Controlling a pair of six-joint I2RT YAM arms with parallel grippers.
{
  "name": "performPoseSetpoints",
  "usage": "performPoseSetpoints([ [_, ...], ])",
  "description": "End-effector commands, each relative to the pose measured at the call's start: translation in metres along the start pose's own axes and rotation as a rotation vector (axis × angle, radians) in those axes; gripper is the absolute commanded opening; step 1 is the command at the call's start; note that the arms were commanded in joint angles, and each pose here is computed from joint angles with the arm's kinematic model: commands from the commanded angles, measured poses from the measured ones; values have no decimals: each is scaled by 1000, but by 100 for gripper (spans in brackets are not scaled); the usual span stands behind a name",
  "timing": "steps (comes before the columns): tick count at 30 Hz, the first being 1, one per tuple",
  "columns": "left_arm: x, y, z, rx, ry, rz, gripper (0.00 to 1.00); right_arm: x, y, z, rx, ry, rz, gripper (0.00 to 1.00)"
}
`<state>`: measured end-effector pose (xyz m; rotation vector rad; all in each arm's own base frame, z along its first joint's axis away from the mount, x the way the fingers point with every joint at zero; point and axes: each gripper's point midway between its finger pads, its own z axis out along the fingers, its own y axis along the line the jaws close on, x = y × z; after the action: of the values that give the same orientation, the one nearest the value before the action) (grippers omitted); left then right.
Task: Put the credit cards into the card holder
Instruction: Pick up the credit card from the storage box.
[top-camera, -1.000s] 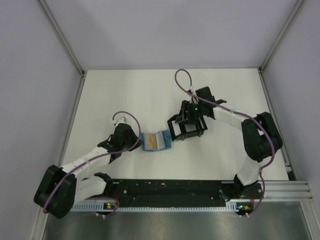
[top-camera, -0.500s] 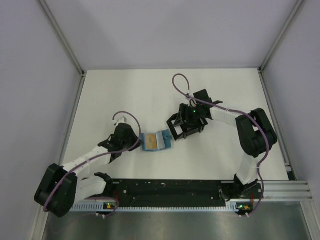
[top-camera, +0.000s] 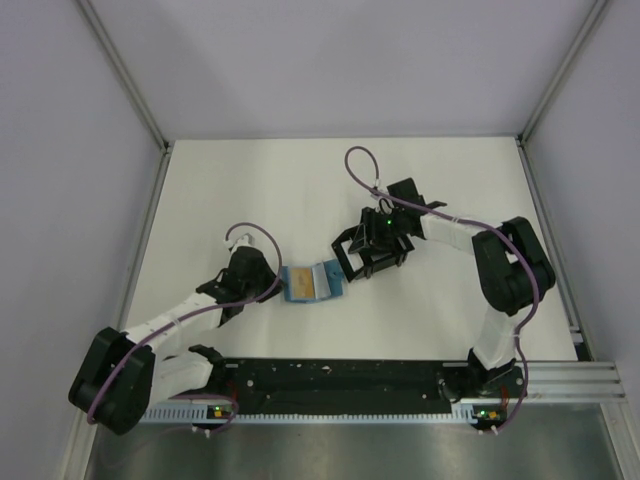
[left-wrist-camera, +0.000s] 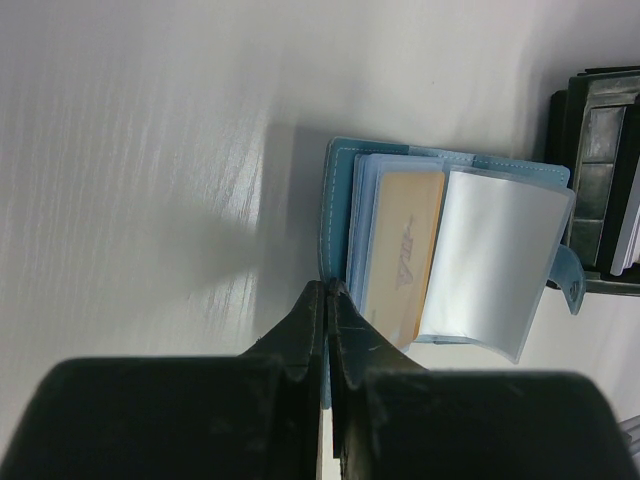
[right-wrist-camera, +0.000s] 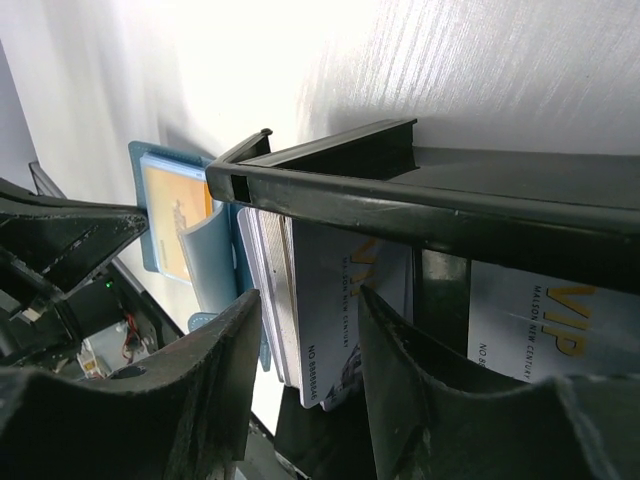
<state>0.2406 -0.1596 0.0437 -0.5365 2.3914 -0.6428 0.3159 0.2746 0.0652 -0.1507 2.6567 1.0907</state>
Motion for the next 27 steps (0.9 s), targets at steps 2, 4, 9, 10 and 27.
performPoseSetpoints([
  [2, -14, -19, -1, 56, -33, 3, 0, -11, 25, -14, -67, -52, -57, 41],
  [4, -14, -18, -1, 55, -34, 2, 0, -12, 26, -15, -72, -53, -55, 40],
  [9, -14, -18, 0, 55, -34, 2, 0, -12, 27, -16, -73, -55, -57, 35],
  [10, -14, -18, 0, 54, -33, 2, 0, -12, 27, -17, -73, -57, -56, 35],
  [27, -10, -23, 0, 75, -5, 6, 0, -11, 26, -15, -76, -46, -56, 12],
])
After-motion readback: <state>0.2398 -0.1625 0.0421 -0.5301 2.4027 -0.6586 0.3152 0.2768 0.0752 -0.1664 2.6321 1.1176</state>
